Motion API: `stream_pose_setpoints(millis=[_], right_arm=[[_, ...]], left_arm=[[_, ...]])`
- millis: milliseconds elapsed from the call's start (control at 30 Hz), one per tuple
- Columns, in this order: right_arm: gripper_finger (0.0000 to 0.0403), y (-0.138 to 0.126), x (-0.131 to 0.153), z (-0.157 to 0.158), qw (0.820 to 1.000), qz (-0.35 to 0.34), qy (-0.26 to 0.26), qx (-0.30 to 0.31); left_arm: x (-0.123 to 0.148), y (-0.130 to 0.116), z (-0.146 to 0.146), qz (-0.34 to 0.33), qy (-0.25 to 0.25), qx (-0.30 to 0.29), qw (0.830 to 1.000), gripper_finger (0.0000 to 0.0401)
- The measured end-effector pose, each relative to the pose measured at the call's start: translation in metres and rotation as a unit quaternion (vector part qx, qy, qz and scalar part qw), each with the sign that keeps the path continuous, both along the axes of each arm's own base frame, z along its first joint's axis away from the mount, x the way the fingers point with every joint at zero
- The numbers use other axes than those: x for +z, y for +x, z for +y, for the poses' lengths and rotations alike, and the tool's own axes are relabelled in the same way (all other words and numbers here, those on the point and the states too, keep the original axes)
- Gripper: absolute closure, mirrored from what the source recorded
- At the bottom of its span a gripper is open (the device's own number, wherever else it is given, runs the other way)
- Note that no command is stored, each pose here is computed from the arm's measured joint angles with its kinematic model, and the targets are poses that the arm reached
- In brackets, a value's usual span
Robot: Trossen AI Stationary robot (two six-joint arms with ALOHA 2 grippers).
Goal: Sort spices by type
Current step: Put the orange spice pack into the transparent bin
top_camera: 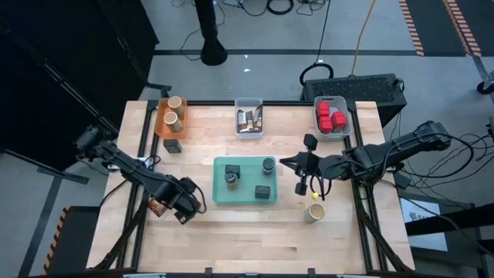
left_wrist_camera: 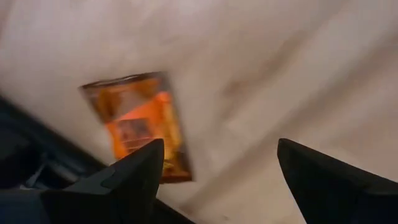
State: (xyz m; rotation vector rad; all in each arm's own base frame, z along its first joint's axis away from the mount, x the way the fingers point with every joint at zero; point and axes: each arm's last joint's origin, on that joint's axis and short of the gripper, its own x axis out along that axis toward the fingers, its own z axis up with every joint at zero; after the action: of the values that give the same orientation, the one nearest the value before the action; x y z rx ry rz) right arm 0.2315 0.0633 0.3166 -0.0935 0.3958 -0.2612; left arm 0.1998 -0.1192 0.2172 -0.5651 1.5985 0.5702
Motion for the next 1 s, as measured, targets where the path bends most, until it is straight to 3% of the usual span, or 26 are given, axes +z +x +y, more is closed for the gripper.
stream_pose_setpoints(millis=[267,567,700,1000], right_arm=[[0.0403,0.002,0.004,0.001,1.000,-0.012,-0.025,0.014],[0.0403,0.002,0.005,0.001,0.999,-0.014,-0.032,0.016],[0.0403,0.002,0.005,0.001,0.999,-0.017,-0.031,0.016],[0.0403,0.002,0.005,0.001,0.999,-0.019,-0.030,0.016]], left_arm=[[-0.050,-0.030,0.018,0.076,0.056,0.072,0.993,0.0088],[-0.079,-0.035,0.021,0.034,0.026,0.059,0.997,0.0097],[-0.080,-0.035,0.022,0.035,0.026,0.054,0.998,0.0136],[-0.080,-0.039,0.024,0.051,0.045,0.043,0.997,0.0267]])
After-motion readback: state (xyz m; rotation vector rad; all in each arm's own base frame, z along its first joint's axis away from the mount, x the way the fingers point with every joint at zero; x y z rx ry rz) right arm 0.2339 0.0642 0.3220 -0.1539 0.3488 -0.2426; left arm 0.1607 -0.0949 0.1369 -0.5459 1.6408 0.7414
